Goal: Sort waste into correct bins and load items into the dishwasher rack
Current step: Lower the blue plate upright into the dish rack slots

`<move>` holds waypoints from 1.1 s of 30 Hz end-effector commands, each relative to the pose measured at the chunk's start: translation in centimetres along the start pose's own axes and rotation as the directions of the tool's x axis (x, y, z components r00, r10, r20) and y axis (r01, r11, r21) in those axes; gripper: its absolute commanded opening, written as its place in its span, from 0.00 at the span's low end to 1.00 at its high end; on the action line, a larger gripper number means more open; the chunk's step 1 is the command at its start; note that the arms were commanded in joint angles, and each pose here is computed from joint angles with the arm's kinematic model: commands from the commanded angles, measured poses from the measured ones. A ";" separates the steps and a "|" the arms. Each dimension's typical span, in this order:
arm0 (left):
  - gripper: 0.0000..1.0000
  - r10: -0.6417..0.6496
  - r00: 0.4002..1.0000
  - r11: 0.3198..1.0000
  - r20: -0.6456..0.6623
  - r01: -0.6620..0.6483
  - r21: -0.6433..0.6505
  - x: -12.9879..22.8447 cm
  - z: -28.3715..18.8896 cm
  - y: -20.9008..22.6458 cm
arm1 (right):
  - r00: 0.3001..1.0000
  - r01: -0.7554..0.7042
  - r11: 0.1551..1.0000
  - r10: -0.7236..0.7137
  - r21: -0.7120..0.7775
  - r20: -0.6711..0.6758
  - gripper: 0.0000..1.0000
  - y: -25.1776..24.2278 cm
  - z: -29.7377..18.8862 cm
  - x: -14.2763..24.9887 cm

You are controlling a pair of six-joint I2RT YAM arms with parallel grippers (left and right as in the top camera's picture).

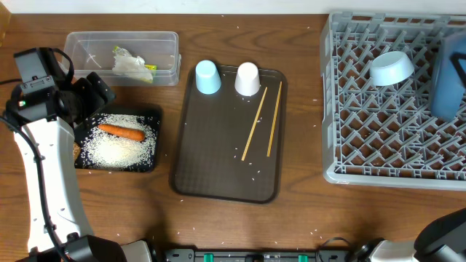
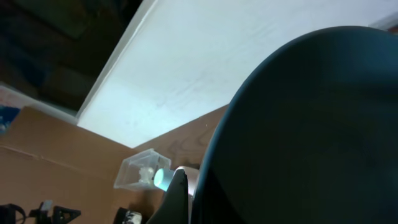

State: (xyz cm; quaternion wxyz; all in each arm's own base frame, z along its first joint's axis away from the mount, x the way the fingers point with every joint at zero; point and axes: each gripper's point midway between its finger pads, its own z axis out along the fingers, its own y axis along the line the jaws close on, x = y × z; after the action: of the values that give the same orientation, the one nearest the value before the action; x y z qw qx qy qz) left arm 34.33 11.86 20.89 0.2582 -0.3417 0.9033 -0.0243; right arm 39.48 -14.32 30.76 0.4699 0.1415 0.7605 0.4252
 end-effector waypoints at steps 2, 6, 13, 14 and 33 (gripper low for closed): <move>0.98 -0.008 1.000 1.000 0.023 0.008 0.002 -0.6 -0.6 0.0 | 1.000 0.019 0.999 -0.019 -0.046 -0.002 0.01 0.3 -0.5 0.8; 0.98 -0.008 1.000 1.000 0.023 0.008 0.002 -0.6 -0.6 0.0 | 1.000 0.030 0.998 -0.030 -0.051 -0.001 0.01 -0.5 -0.2 1.5; 0.98 -0.008 1.000 1.000 0.023 0.008 0.002 -0.6 -0.6 0.0 | 0.994 0.107 0.986 -0.110 -0.130 -0.014 0.01 0.2 1.2 2.5; 0.98 -0.008 1.000 1.000 0.023 0.008 0.002 -0.6 -0.6 0.0 | 0.993 0.115 0.984 -0.118 -0.137 -0.018 0.01 0.3 1.5 2.8; 0.98 -0.008 1.000 1.000 0.023 0.008 0.002 -0.6 -0.6 0.0 | 0.999 0.005 0.992 -0.011 -0.122 -0.053 0.01 -4.4 4.2 3.6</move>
State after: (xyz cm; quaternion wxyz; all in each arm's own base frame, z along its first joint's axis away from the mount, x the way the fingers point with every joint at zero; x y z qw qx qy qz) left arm 34.33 11.86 20.88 0.2580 -0.3417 0.9034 -0.0243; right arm 41.55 -12.28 25.40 0.4736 0.0792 0.7487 0.4571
